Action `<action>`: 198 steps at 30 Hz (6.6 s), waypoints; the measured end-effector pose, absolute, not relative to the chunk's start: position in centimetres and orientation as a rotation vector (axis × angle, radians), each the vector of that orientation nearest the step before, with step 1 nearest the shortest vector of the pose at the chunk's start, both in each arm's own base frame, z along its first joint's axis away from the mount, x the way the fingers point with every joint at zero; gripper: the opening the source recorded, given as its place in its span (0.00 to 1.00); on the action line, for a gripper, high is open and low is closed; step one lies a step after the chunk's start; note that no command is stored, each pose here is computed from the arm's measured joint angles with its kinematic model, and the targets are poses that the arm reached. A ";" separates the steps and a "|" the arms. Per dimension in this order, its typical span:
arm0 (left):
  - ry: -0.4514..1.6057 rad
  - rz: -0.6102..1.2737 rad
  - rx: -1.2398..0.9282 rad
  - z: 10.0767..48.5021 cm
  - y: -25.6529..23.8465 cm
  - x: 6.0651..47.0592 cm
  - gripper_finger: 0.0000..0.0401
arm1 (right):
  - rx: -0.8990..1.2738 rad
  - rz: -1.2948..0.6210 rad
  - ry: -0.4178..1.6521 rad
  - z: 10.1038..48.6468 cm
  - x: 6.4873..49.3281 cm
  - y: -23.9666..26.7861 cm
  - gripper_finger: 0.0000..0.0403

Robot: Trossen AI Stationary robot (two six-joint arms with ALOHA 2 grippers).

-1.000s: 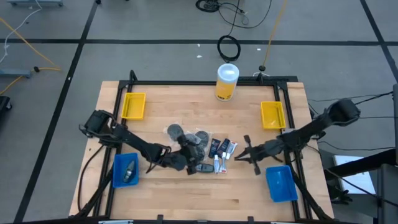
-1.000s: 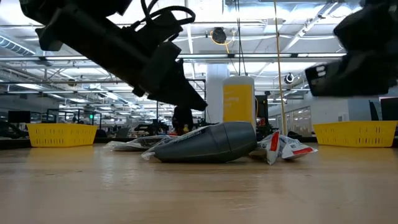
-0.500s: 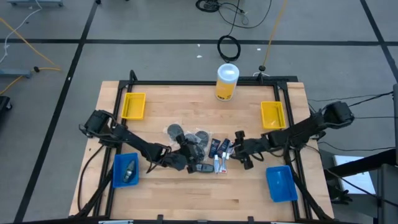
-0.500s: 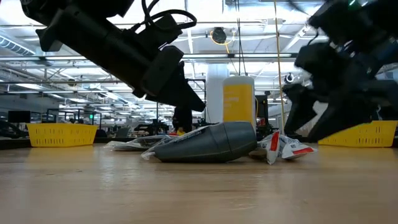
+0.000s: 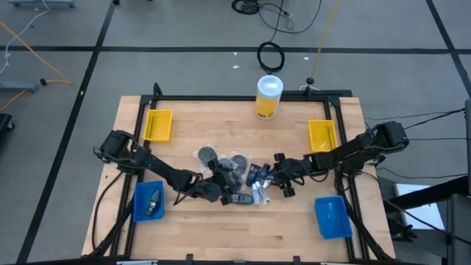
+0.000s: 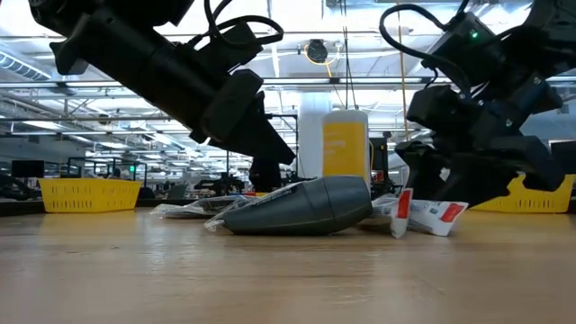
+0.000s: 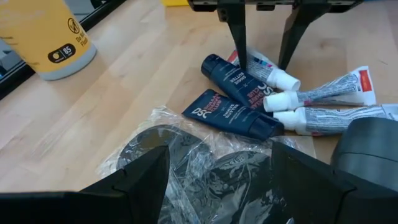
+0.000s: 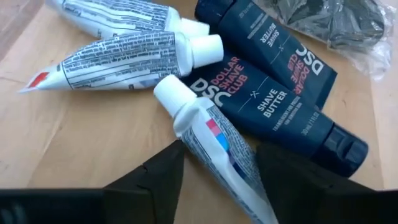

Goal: Pick & Place Travel size toiletries
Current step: Put the white toothpaste into the right yellow bin

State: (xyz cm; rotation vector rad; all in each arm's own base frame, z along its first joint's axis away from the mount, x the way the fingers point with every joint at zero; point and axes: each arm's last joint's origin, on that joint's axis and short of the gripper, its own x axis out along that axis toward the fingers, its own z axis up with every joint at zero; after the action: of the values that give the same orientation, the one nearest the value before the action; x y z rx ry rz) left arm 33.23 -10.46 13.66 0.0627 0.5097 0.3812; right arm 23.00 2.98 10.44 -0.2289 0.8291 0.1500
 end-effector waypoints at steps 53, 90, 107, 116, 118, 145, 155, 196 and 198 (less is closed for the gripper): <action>0.533 0.384 0.069 13.5 -10.4 33.1 0.69 | 0.424 -1.272 1.008 15.4 11.8 -7.5 0.10; 0.540 0.392 0.054 13.4 -10.4 33.0 0.69 | 0.311 -0.399 0.360 19.2 14.3 -3.1 0.35; 0.539 0.392 0.054 13.4 -10.4 33.0 0.69 | 0.004 0.451 -0.053 16.9 14.3 1.5 0.35; 0.538 0.392 0.053 13.4 -10.4 33.0 0.69 | 0.048 0.332 0.162 14.3 15.2 4.0 0.52; 0.538 0.393 0.052 13.4 -10.4 33.0 0.69 | 0.018 0.289 0.260 13.5 15.6 4.4 0.57; 0.539 0.395 0.043 13.4 -10.4 33.0 0.69 | 0.091 -0.033 0.799 13.4 26.8 10.3 0.57; 0.539 0.396 0.042 13.4 -10.4 33.0 0.69 | 0.136 0.002 0.904 12.9 26.2 10.1 0.51; 0.534 0.408 0.031 13.4 -10.0 33.1 0.69 | 0.494 0.182 1.282 20.7 15.6 11.1 0.04; 0.538 0.413 0.044 13.4 -9.7 33.2 0.69 | 0.578 0.143 1.357 21.1 14.2 10.9 0.04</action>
State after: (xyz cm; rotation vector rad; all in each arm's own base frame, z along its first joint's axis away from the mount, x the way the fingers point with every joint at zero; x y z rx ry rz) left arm 33.22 -9.71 13.40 0.0437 0.5377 0.4126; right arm 14.23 10.92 21.12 0.5784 1.3572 0.1429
